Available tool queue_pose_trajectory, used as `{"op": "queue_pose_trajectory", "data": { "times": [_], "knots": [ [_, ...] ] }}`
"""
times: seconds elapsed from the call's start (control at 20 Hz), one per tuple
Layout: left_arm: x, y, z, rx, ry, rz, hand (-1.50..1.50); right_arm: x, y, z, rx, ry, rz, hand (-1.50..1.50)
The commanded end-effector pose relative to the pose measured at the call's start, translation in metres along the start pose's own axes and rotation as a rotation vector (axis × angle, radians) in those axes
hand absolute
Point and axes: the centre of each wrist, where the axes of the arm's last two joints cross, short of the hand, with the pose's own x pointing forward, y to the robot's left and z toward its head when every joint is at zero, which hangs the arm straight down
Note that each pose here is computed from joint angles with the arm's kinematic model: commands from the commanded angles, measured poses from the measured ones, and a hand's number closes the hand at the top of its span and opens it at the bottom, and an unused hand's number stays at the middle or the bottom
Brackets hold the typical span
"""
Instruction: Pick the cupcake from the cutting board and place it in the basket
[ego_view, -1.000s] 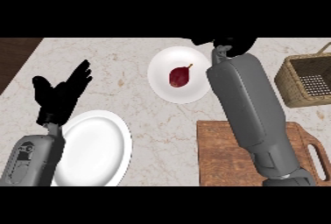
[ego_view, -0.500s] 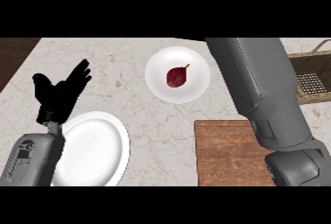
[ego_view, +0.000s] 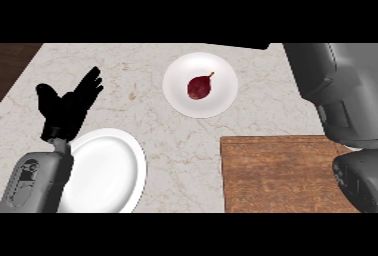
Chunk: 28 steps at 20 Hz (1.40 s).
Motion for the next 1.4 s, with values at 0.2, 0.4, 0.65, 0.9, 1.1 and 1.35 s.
{"op": "queue_pose_trajectory", "data": {
  "times": [0.2,0.4,0.65,0.9,1.1,1.35],
  "knots": [
    [-0.005,0.006,0.003,0.009,0.006,0.006,0.0,-0.009,-0.007,-0.042,-0.14,0.229,0.064,1.5],
    [0.002,0.01,-0.002,0.037,0.002,0.001,0.0,-0.01,-0.013,-0.056,-0.191,0.268,0.152,1.5],
    [-0.008,0.006,0.005,0.025,0.016,0.012,0.0,-0.021,-0.014,-0.073,-0.209,0.314,0.184,1.5],
    [-0.009,0.016,0.006,0.053,0.031,-0.001,0.0,-0.028,-0.004,-0.07,-0.21,0.324,0.184,1.5],
    [-0.026,0.002,0.018,0.065,0.032,0.02,0.0,-0.059,0.013,-0.084,-0.193,0.333,0.197,1.5],
    [-0.013,0.022,0.014,0.08,0.031,0.011,0.0,-0.091,0.036,-0.082,-0.216,0.337,0.14,1.5]
  ]
}}
